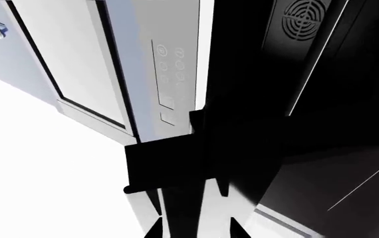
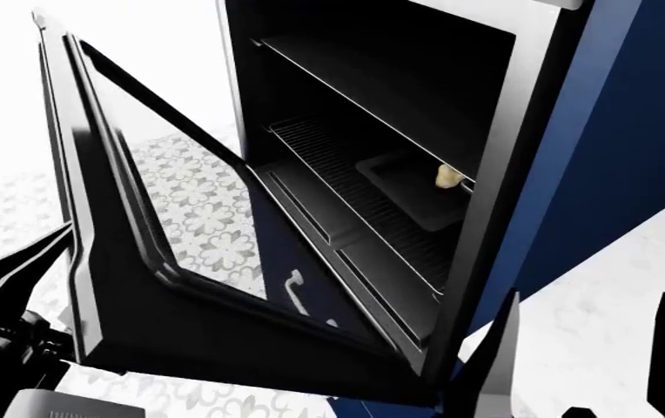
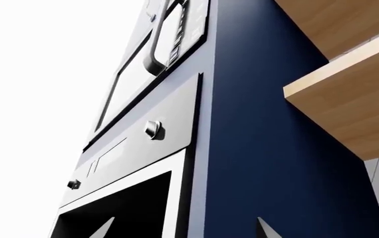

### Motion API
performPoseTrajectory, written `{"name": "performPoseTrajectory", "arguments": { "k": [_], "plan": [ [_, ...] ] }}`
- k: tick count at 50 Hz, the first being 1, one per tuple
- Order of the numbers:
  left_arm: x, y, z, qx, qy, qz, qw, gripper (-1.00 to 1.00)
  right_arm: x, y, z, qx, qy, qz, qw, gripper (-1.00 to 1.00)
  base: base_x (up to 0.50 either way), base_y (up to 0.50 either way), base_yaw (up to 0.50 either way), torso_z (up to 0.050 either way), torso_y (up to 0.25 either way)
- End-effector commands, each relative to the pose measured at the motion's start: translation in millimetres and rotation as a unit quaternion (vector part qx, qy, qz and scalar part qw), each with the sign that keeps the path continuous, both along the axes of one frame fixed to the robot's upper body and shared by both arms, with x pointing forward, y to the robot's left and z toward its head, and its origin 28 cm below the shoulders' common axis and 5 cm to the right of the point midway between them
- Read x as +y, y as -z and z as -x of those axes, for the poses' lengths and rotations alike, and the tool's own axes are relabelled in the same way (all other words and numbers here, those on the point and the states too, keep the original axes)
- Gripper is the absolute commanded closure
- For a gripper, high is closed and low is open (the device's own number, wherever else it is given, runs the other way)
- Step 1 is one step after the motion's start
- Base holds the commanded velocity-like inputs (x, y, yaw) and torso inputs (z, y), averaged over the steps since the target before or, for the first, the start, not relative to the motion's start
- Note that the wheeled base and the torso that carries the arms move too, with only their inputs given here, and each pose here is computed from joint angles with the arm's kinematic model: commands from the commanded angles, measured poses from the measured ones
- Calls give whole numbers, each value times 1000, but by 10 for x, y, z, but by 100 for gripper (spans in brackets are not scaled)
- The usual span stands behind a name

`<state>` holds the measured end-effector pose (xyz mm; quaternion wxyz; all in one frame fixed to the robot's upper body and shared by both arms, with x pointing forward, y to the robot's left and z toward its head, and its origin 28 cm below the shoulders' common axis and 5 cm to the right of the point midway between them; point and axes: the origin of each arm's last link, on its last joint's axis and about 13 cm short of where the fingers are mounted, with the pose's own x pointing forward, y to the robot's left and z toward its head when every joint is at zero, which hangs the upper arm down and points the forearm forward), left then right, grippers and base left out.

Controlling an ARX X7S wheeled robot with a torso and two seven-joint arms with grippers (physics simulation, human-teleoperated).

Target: Open the oven door

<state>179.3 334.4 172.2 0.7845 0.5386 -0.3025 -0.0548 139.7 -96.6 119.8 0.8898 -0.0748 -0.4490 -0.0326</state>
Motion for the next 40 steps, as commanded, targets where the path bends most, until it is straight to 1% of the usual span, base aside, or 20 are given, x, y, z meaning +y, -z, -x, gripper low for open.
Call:
{"name": "performPoseTrajectory", "arguments": {
  "k": [1,9,17,26,28,33,40],
  "plan": [
    [-2,283,266,49,24,10,998,100,-6,-3,-5,-1,1,-2,1000,-100,4,-2,0,0,0],
    [111,378,366,62,2,1,998,100,-6,-3,-10,-1,1,-3,1000,-100,0,-4,-1,-1,0],
    [193,462,453,65,1,6,998,100,3,-2,0,-2,0,-3,1000,-100,-1,-1,-1,0,0],
    [307,565,460,54,2,43,998,100,5,0,3,-2,-1,-5,1000,-100,-1,-3,0,0,0],
    [340,581,442,50,0,49,998,100,6,1,2,-2,-1,-5,1000,-100,0,0,0,0,0],
    [412,640,365,31,17,82,996,100,6,1,-3,-2,-1,-5,1000,-100,0,0,0,0,0],
    [510,763,343,32,13,105,994,100,6,4,-7,-2,-2,-5,1000,-100,0,0,0,0,0]
  ]
}}
